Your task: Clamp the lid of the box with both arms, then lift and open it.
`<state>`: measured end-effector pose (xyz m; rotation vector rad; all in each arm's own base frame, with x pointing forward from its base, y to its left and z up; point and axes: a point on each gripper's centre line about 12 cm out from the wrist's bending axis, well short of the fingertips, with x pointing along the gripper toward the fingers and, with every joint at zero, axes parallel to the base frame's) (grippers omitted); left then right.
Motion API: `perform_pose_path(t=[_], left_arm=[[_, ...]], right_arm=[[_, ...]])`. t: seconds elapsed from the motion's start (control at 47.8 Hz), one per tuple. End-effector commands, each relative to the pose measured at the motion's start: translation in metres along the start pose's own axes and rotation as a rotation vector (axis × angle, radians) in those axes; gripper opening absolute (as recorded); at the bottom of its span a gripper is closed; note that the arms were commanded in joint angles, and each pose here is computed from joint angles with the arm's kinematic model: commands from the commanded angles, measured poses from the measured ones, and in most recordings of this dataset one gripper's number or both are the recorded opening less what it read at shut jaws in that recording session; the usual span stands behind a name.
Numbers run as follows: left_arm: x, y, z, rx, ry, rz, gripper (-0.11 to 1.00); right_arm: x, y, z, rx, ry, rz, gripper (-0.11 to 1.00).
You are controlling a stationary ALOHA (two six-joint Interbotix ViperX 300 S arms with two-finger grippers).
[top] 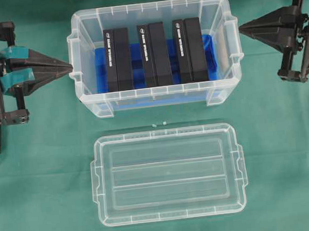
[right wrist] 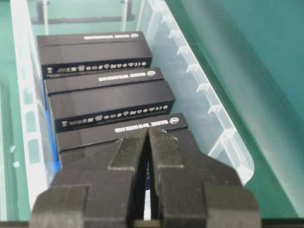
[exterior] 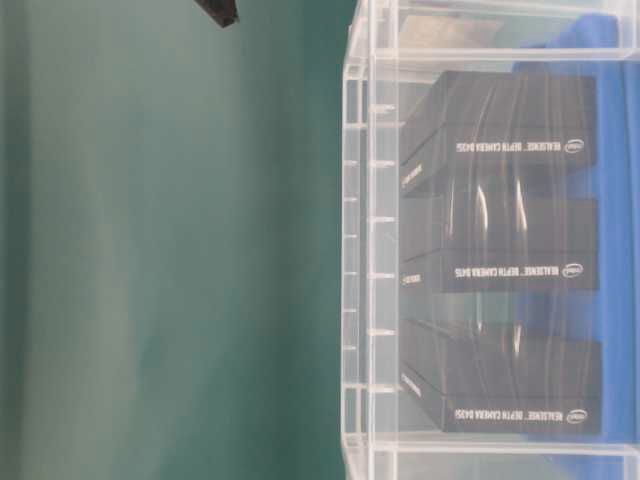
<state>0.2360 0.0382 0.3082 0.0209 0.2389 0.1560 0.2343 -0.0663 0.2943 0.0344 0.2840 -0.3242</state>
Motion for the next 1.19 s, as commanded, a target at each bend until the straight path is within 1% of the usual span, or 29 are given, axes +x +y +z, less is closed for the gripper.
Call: perform_pose_path(t=[0.0,0.711,1.171], left_arm=[[-0.0003,-0.0006,0.0051,-0.001,-0.02,-0.003,0.01],[-0.0003,-0.0006,0.0051,-0.009,-0.02,-0.003,0.01],[-0.0004,-0.0006,0.0077,-0.016,-0.042,-0.003,0.01]], right_arm=[[-0.0004,0.001,0.0056,0.004,-0.016,0.006,0.0],[0.0001,0.0012,0.0036,0.005,-0.012,0.008,0.0],[0.0005,0.0013,0.0027,0.006,-0.009,0.008,0.0]])
